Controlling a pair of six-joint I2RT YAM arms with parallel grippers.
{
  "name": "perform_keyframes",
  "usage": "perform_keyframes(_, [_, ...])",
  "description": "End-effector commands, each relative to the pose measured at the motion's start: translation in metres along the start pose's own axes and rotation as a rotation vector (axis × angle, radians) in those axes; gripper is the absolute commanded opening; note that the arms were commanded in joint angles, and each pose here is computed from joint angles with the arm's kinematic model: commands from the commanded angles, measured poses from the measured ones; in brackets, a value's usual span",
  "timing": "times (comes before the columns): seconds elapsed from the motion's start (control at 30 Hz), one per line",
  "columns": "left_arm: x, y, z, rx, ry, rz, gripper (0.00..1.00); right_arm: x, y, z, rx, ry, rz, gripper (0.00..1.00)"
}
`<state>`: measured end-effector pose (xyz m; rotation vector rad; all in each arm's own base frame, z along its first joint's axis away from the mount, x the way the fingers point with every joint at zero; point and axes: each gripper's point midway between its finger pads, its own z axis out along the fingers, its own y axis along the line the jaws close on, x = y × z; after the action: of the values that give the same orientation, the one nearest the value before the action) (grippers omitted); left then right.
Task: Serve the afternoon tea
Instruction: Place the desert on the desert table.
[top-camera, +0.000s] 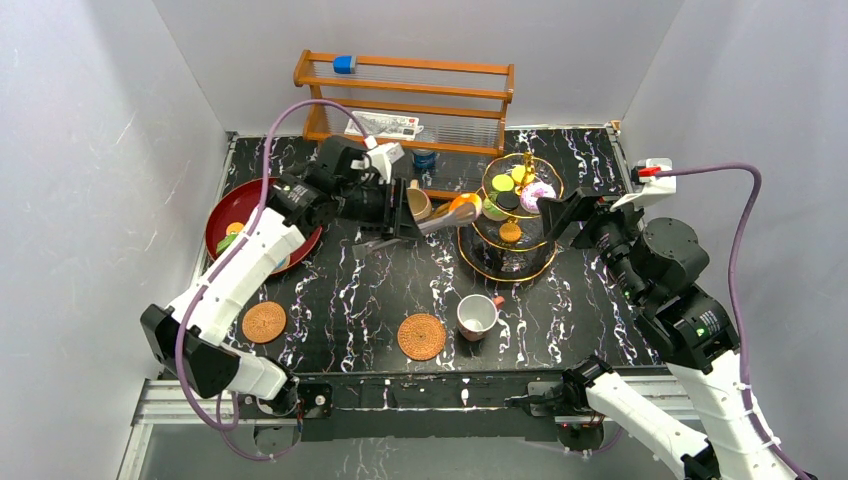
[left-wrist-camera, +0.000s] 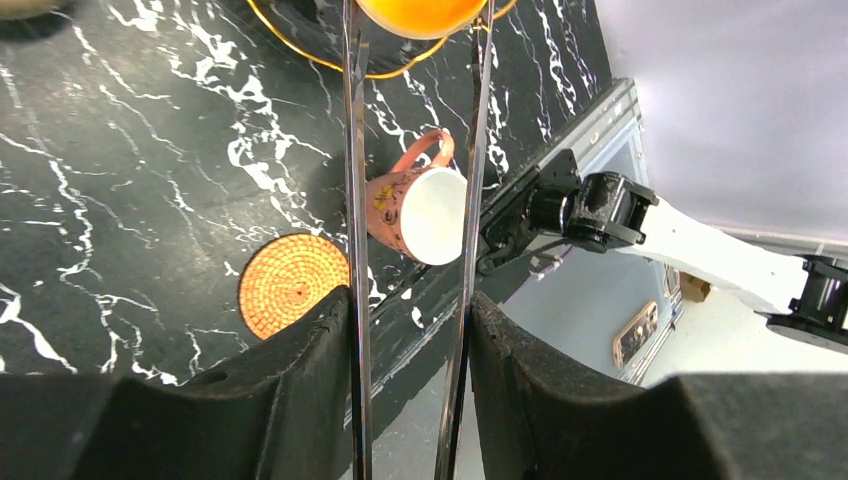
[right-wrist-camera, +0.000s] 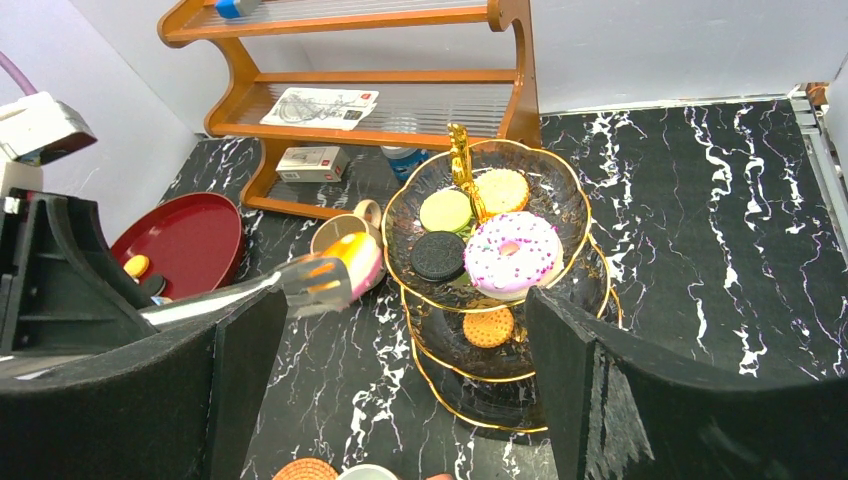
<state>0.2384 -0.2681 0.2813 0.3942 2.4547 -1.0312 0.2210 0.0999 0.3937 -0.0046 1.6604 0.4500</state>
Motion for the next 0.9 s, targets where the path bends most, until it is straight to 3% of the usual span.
perform_keyframes(0.0, [0.001,-0.017,0.01,0.02,-0.003,0.026,0.34,-0.028,0.007,-0.009,-0.025,-0.079,0.026,0.98])
perform_keyframes(0.87, [-0.003,-0.063,0.065,0.131,0.055,0.086,0.35,-0.029,0.008,-0.01,-0.037,-0.088,0.035,0.98])
